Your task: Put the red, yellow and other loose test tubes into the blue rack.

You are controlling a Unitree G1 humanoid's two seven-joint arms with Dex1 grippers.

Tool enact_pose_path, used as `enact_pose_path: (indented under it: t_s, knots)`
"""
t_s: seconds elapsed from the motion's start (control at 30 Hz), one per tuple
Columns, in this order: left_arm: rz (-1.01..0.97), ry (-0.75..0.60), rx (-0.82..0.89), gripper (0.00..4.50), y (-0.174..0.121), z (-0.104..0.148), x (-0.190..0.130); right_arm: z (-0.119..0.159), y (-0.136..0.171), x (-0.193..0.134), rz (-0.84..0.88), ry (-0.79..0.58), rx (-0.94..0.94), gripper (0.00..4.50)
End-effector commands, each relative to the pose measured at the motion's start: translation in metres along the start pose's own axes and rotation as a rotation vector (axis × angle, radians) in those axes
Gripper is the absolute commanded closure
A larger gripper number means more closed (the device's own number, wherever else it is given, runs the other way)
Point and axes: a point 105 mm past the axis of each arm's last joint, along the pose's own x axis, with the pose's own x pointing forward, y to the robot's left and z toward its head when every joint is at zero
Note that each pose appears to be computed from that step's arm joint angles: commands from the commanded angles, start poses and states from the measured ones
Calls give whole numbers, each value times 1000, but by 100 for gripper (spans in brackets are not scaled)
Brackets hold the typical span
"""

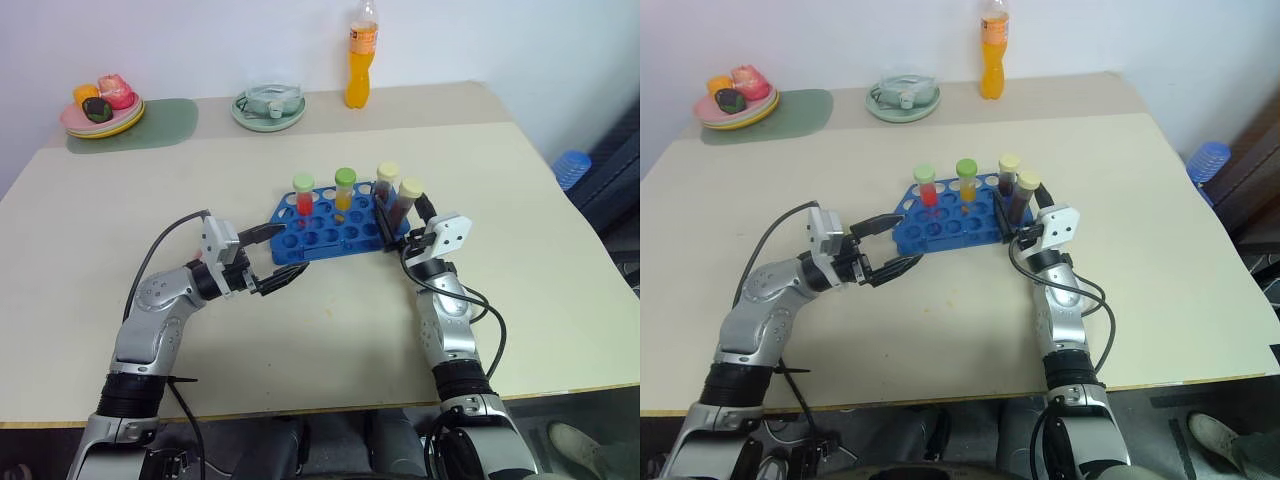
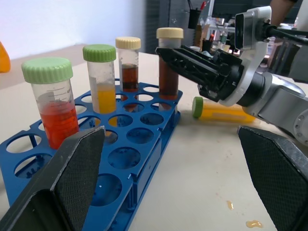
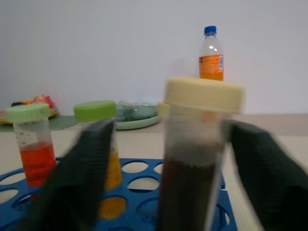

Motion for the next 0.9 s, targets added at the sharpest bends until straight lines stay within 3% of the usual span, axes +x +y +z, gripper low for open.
enact_pose_path:
  t_s: [0.03, 0.43, 0.53, 0.67, 0.9]
  knots:
    - [-9, -21, 20, 0, -3, 7, 0, 14, -1, 1, 39, -15, -76, 33]
    - [-51, -7, 13, 0, -7, 2, 5, 45, -19, -31, 244, 278, -190, 33]
    - [-67, -9, 9, 0, -8, 1, 9, 51, -45, -46, 168, 514, -316, 33]
    - [-84, -12, 4, 0, -10, 0, 12, 55, -57, -59, 159, 840, -188, 33]
    - [-105, -16, -5, 0, -12, -1, 14, 50, -63, -68, 120, 1113, -34, 33]
